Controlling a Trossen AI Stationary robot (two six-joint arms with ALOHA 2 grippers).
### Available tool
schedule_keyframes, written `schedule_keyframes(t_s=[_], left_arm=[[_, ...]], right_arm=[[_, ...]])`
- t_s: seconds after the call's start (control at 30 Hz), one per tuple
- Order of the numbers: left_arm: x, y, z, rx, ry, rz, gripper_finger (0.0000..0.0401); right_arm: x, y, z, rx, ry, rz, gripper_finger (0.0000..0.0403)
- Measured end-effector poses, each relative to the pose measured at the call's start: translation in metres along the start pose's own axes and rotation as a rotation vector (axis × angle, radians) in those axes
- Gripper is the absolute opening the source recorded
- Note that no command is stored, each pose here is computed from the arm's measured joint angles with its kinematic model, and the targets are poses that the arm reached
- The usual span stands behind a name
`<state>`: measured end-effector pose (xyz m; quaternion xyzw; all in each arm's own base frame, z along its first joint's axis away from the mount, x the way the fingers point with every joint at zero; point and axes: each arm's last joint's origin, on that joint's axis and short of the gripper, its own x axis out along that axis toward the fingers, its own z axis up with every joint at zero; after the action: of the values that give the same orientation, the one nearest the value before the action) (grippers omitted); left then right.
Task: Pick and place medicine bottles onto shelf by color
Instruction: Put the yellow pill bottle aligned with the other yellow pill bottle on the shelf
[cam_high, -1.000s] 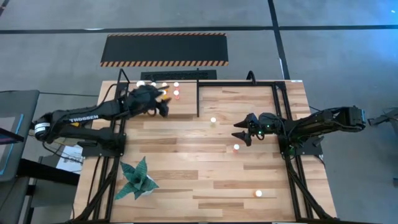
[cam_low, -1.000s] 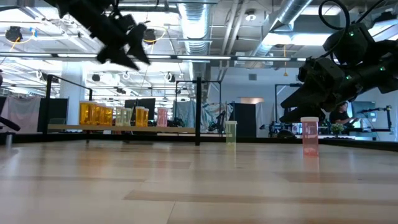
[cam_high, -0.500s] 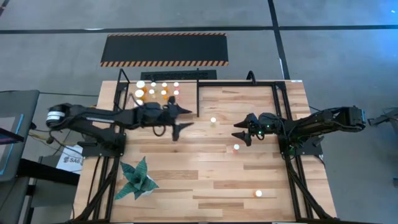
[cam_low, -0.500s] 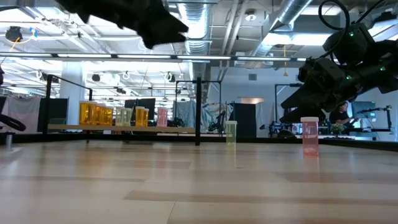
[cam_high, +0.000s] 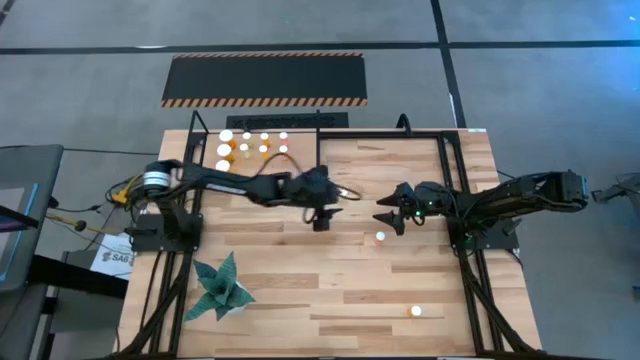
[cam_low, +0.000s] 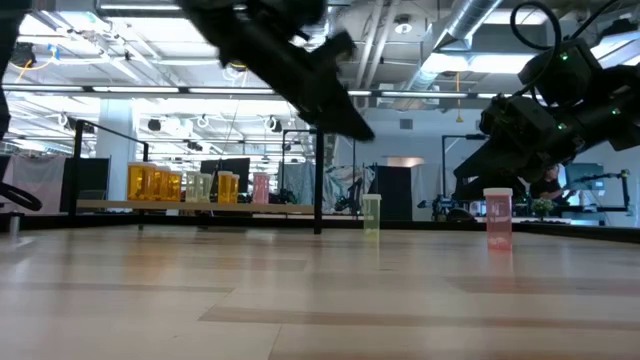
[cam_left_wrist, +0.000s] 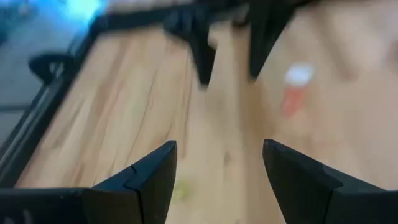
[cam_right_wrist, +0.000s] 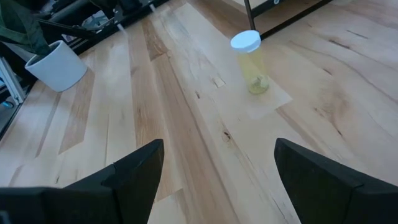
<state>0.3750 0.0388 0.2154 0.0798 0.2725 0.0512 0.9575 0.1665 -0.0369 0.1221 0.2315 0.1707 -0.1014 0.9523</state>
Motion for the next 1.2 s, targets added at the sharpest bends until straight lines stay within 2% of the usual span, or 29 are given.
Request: schedule_keyframes(t_s=[0.1, 0.2, 0.3, 0.43, 0.7, 0.93, 1.2], left_arm=[[0.022, 0.005, 0.004, 0.052, 0.158, 0.018, 0.0226], [0.039, 0.014, 0.008, 0.067, 0.233, 0.003, 0.0226], [0.052, 0.023, 0.011, 0.069, 0.242, -0.018, 0.0226], [0.061, 0.033, 0.010, 0.057, 0.251, 0.007, 0.0228], [0.066, 0.039, 0.007, 0.006, 0.275, 0.026, 0.0262], [0.065, 0.036, 0.006, 0.146, 0.292, 0.001, 0.0270], [0.064, 0.037, 0.005, 0.189, 0.324, -0.033, 0.0270]], right_arm=[[0.000, 0.000, 0.000, 0.001, 0.003, -0.002, 0.0327], [0.000, 0.000, -0.001, 0.001, 0.006, -0.003, 0.0327], [0.000, -0.001, -0.001, 0.002, 0.015, -0.007, 0.0327], [0.000, -0.001, -0.002, 0.003, 0.022, -0.010, 0.0327], [0.000, -0.001, -0.003, 0.004, 0.030, -0.013, 0.0327], [0.000, -0.001, -0.003, 0.004, 0.031, -0.013, 0.0327], [0.000, -0.001, -0.003, 0.004, 0.030, -0.014, 0.0327]])
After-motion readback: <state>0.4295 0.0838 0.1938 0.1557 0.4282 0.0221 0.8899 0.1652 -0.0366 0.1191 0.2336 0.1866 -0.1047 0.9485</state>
